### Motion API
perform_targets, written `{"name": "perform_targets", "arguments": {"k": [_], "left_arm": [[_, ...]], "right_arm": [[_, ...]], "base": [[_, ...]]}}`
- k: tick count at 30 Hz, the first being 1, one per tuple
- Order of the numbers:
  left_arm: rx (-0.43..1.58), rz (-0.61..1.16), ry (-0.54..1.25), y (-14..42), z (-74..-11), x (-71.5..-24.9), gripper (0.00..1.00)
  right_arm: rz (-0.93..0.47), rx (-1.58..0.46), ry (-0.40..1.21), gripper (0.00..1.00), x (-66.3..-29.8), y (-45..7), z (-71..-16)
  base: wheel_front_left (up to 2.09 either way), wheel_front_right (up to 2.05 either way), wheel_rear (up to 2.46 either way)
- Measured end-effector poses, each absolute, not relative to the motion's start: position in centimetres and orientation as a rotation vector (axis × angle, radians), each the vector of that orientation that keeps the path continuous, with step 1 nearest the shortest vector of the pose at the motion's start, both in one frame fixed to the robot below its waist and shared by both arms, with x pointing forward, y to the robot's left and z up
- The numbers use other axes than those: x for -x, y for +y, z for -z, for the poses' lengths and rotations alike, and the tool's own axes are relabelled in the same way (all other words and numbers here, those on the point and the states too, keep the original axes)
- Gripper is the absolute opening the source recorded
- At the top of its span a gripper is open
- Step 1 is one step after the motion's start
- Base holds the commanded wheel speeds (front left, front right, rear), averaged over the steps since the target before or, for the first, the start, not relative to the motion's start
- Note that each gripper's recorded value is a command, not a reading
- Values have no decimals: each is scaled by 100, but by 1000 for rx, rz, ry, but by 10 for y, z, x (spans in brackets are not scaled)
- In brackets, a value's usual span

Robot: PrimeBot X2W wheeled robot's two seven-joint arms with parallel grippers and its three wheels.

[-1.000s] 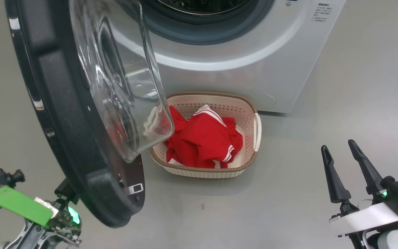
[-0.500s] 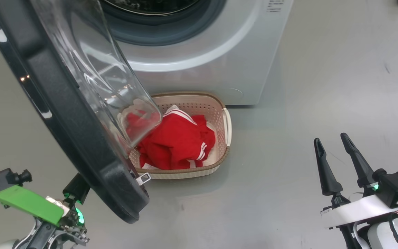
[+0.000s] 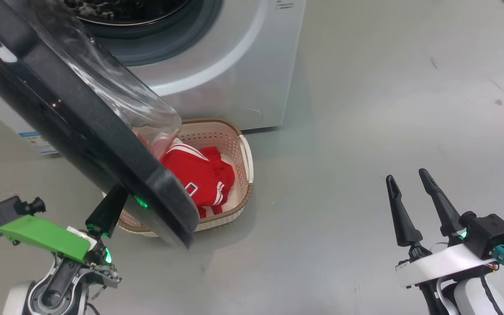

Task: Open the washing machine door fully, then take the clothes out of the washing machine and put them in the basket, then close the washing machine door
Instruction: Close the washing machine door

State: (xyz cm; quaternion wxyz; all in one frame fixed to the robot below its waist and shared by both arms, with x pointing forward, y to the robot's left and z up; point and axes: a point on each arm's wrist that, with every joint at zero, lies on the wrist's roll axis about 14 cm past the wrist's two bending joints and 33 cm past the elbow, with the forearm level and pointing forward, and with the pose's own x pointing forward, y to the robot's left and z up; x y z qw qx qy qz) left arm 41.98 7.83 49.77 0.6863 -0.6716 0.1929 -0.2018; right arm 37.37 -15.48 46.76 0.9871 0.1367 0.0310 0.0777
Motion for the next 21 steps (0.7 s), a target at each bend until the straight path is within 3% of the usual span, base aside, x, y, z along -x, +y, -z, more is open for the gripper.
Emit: {"name": "perform_targets", "arguments": {"k": [21], "left_arm": [[1493,540,424,9,-514,-503,0]], "right_arm": [[-2,-274,75,100,-366,-201,-461]], "base": [[0,0,0]]}}
